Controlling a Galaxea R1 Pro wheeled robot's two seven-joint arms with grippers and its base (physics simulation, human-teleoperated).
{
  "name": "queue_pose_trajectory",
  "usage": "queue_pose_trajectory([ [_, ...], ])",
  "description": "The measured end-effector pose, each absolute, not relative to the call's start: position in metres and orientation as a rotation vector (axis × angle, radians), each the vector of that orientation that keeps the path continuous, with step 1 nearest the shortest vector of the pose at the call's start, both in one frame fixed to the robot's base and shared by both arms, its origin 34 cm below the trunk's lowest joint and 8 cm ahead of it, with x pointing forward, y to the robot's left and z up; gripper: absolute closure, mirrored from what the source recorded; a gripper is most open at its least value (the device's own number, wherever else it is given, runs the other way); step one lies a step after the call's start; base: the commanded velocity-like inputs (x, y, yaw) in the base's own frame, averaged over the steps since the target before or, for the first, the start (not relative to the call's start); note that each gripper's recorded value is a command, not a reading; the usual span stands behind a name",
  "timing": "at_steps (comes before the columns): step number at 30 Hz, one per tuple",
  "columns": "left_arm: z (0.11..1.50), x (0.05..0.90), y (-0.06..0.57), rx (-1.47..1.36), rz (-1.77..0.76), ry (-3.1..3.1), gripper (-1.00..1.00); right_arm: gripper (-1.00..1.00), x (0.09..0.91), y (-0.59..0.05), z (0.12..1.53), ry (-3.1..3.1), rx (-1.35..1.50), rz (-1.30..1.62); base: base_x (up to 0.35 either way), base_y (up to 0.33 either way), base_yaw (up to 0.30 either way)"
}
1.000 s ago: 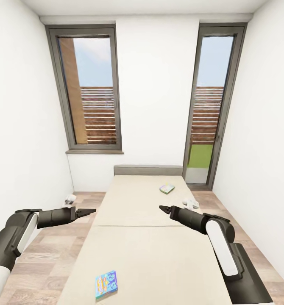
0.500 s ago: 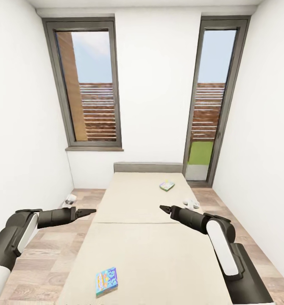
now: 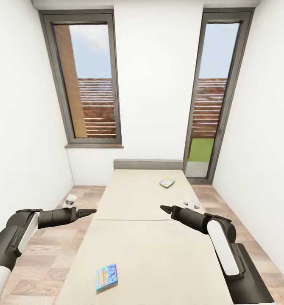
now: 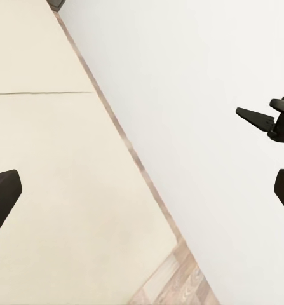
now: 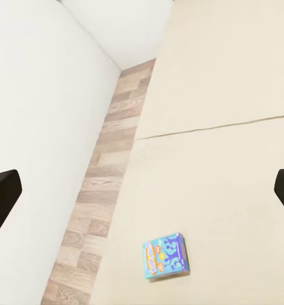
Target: Put all the toys in the child's room - the three board games (two on the bed and one on the table), the two jigsaw puzzles on the table, and the tennis ball on the table - inside the toy box on the table in the child's room.
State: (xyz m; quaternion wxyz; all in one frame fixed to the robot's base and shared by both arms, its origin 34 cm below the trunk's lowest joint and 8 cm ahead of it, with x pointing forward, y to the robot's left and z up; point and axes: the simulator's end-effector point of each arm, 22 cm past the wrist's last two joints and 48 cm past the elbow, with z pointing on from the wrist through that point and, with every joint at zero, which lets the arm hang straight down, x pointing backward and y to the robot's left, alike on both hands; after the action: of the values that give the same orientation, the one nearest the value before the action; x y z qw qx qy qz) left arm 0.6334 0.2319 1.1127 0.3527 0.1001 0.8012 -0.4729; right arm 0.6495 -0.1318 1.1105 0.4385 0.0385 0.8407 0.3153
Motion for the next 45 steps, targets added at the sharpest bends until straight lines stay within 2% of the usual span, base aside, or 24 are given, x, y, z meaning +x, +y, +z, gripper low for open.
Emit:
queue_pose_trajectory([
  [45,1.050,0.654,0.236,0.155,-1.111,2.208,-1.00,-1.00,0.657,-0.140,1.081,2.118,0.138,0.864,0.000,0.000,0.000],
])
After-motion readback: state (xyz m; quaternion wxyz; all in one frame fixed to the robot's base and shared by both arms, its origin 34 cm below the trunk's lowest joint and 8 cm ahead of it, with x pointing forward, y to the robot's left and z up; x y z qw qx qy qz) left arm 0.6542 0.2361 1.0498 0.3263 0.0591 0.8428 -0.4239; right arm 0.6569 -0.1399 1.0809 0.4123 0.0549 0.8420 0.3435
